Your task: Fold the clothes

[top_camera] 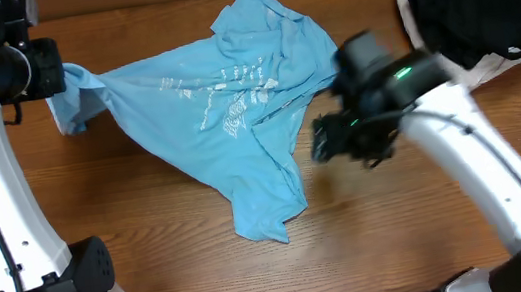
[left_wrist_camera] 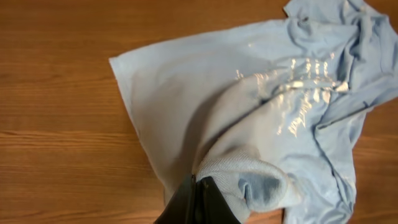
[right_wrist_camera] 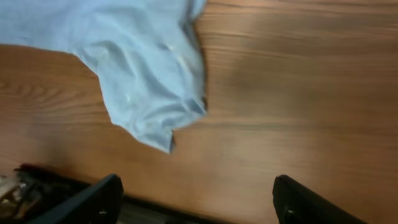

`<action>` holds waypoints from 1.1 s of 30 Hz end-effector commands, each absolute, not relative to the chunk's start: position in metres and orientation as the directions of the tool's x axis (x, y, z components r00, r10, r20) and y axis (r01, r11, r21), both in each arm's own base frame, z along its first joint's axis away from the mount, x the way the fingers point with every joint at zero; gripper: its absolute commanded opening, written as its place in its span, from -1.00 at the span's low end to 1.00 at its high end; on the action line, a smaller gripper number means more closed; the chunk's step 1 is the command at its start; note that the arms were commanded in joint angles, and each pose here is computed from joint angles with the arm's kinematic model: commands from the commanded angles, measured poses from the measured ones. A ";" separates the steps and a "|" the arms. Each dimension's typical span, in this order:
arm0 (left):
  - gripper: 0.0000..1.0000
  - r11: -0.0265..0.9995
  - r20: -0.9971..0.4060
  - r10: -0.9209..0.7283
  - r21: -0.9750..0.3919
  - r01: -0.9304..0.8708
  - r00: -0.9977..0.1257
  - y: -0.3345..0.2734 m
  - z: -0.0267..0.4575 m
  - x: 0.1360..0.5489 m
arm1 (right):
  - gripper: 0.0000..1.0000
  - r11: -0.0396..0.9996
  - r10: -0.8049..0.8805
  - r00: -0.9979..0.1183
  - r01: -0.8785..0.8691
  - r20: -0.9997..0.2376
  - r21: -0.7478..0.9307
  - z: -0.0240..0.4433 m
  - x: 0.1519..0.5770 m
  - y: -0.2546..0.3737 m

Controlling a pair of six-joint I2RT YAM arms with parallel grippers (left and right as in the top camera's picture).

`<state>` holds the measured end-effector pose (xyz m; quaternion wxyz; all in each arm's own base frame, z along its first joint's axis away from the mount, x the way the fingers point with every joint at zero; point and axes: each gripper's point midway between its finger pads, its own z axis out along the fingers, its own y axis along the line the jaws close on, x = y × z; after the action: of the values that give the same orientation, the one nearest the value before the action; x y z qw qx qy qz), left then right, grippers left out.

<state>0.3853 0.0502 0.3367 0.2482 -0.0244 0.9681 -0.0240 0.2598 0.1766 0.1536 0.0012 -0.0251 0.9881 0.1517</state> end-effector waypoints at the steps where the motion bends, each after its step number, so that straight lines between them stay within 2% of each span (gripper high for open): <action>1: -0.92 0.997 -0.448 -0.074 -0.066 -0.049 -0.891 0.046 0.328 0.382 | 0.62 0.944 -0.097 -0.995 -0.098 -0.018 0.315 0.126 0.242 0.203; 4: -0.92 0.996 -0.422 -0.075 -0.068 -0.051 -0.904 0.045 0.320 0.380 | 0.61 0.943 -0.153 -0.980 -0.182 -0.124 0.277 0.098 0.248 0.217; 9: -0.91 0.996 -0.410 -0.076 -0.070 -0.052 -0.909 0.045 0.316 0.380 | 0.61 0.940 -0.207 -0.954 -0.256 -0.217 0.226 0.074 0.261 0.219; 19: -0.92 0.996 -0.411 -0.077 -0.071 -0.052 -0.908 0.045 0.316 0.380 | 0.47 0.921 -0.295 -0.932 -0.336 -0.212 0.196 0.026 0.275 0.229; 23: -0.92 0.996 -0.411 -0.077 -0.071 -0.052 -0.909 0.045 0.316 0.380 | 0.34 0.936 -0.293 -0.938 -0.321 -0.187 0.144 0.012 0.277 0.219; 25: -0.91 0.996 -0.411 -0.077 -0.071 -0.052 -0.909 0.045 0.316 0.380 | 0.16 0.941 -0.291 -0.937 -0.317 -0.191 0.119 0.010 0.279 0.216; 26: -0.92 0.996 -0.410 -0.077 -0.071 -0.052 -0.909 0.045 0.316 0.380 | -0.08 0.945 -0.285 -0.938 -0.310 -0.199 0.103 0.009 0.282 0.213; 27: -0.92 0.996 -0.410 -0.077 -0.071 -0.052 -0.909 0.045 0.316 0.380 | -0.51 0.949 -0.278 -0.938 -0.301 -0.208 0.091 0.010 0.284 0.212; 28: -0.92 0.996 -0.410 -0.077 -0.071 -0.052 -0.909 0.045 0.316 0.380 | -0.85 0.955 -0.261 -0.941 -0.284 -0.213 0.083 0.010 0.287 0.210; 29: -0.92 0.996 -0.410 -0.077 -0.070 -0.052 -0.909 0.045 0.316 0.380 | -0.92 0.966 -0.226 -0.950 -0.248 -0.215 0.079 0.011 0.289 0.206; 33: -0.91 0.996 -0.410 -0.077 -0.070 -0.052 -0.909 0.045 0.316 0.380 | -0.92 0.988 -0.094 -0.981 -0.113 -0.171 0.104 0.021 0.295 0.186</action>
<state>0.3822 0.0467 0.3125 0.2062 -0.0232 0.9778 -0.0297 0.2797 0.2026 0.0091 0.0737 -0.1128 0.9890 0.0607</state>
